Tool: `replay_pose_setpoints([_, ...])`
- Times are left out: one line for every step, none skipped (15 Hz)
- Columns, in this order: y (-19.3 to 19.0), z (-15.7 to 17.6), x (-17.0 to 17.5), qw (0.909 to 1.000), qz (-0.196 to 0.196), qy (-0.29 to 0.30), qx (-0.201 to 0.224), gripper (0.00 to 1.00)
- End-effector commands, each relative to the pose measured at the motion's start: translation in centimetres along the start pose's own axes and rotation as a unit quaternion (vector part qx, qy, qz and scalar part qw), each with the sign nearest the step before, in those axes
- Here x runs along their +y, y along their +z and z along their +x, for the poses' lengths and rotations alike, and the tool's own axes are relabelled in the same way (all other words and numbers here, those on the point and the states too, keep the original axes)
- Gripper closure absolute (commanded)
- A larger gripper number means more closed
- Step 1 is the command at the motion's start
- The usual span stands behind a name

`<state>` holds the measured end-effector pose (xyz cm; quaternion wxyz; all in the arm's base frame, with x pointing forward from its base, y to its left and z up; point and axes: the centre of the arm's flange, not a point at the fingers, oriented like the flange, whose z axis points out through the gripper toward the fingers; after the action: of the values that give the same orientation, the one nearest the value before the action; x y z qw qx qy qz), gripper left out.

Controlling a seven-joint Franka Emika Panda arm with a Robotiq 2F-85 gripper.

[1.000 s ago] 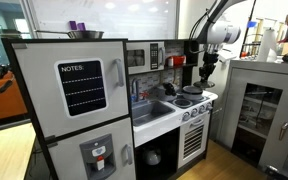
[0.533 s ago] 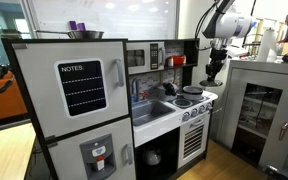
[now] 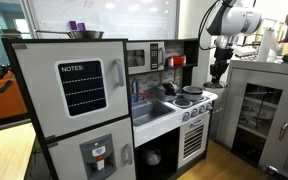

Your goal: Uncover the pot and put the lid on the stovetop

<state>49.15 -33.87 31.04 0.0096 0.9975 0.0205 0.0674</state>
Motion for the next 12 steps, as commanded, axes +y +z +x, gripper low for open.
replay_pose_setpoints([-0.7,-1.2,-1.4,0.9999,-0.005,0.002,-0.016,0.92])
replay_pose_setpoints([-0.7,-1.3,-1.6,0.9997,-0.006,0.001,-0.022,0.92])
replay_pose_setpoints([-0.7,-1.3,-2.0,0.9996,-0.008,-0.002,-0.027,0.92])
replay_pose_setpoints([-0.8,-1.3,-2.3,0.9995,-0.012,-0.002,-0.031,0.92])
replay_pose_setpoints([-0.9,-1.1,-2.6,0.9993,-0.015,-0.005,-0.034,0.92])
replay_pose_setpoints([-1.0,-1.1,-3.0,0.9991,-0.018,-0.008,-0.037,0.92])
replay_pose_setpoints([-1.1,-0.9,-3.4,0.999,-0.021,-0.011,-0.038,0.92])
replay_pose_setpoints([-1.3,-0.7,-3.8,0.9989,-0.022,-0.014,-0.04,0.92])
replay_pose_setpoints([-1.4,-0.6,-4.4,0.9987,-0.023,-0.019,-0.04,0.92])
replay_pose_setpoints([-1.6,-0.5,-5.0,0.9985,-0.023,-0.025,-0.042,0.92])
replay_pose_setpoints([-1.6,-0.3,-5.7,0.9982,-0.024,-0.033,-0.044,0.92])
replay_pose_setpoints([-1.6,-0.2,-6.3,0.9978,-0.024,-0.04,-0.046,0.92])
